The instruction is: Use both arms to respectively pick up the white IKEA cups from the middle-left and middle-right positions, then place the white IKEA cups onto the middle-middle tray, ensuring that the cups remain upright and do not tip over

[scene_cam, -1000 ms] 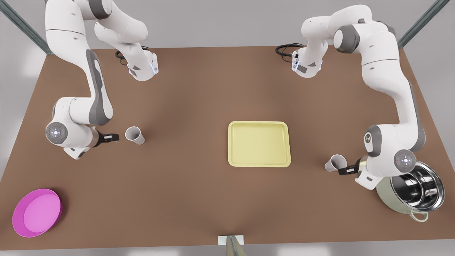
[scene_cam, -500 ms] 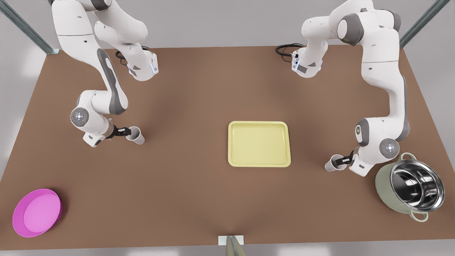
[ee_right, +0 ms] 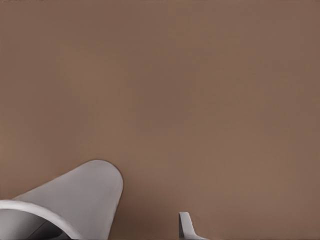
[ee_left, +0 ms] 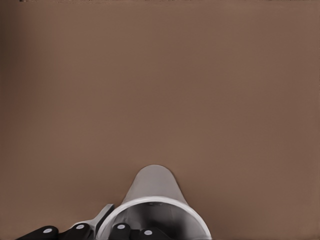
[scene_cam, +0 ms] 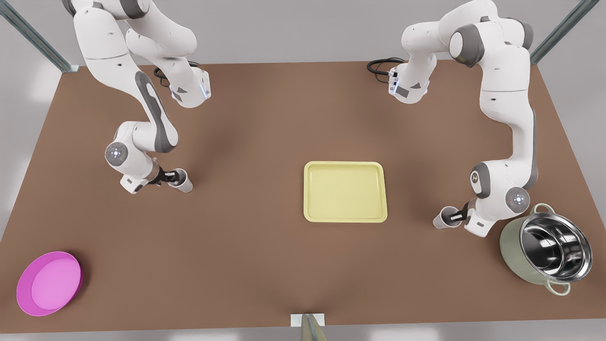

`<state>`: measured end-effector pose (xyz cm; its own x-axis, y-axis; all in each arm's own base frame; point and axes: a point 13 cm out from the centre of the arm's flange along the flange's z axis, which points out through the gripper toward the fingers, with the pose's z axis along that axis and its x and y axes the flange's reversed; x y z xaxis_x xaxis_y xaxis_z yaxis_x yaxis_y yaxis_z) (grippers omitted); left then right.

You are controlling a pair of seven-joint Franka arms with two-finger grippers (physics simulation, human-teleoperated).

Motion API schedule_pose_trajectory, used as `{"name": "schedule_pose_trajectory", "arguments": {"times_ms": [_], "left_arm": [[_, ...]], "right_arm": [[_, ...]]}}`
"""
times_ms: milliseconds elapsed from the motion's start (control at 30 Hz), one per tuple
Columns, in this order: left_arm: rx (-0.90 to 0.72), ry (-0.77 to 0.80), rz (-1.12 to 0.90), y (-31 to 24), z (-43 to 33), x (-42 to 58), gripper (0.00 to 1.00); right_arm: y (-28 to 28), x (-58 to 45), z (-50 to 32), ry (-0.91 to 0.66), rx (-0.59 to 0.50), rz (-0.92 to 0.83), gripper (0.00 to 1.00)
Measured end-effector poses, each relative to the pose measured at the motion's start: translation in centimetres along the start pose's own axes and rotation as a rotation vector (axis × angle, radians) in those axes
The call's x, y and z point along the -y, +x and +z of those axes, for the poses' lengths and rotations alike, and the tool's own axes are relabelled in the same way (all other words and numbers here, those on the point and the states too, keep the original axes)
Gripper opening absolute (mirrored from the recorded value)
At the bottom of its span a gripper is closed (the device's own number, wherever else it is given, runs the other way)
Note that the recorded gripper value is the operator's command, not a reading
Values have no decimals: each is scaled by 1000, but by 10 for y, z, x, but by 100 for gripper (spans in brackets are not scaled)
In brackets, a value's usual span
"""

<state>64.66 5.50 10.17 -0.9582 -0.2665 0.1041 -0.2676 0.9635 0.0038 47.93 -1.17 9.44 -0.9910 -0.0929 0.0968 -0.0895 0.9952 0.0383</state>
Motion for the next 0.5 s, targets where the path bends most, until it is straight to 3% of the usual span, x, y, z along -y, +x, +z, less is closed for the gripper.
{"name": "schedule_pose_trajectory", "arguments": {"times_ms": [67, 167, 267, 400, 500], "left_arm": [[8, 3, 11, 0, -5, 9, 23], [51, 10, 75, -4, -61, 57, 27], [40, 40, 182, 32, -101, 148, 24], [-52, 85, 321, 117, -82, 275, 24], [-81, 105, 311, 136, -56, 300, 24]], "right_arm": [[-1, -2, 4, -1, -2, -7, 48], [-6, -9, 6, 1, 2, -25, 31], [-19, -20, -3, 5, 21, -49, 22], [-58, -27, -38, 7, 73, -68, 22], [-104, -83, -54, -17, 101, -136, 22]]}}
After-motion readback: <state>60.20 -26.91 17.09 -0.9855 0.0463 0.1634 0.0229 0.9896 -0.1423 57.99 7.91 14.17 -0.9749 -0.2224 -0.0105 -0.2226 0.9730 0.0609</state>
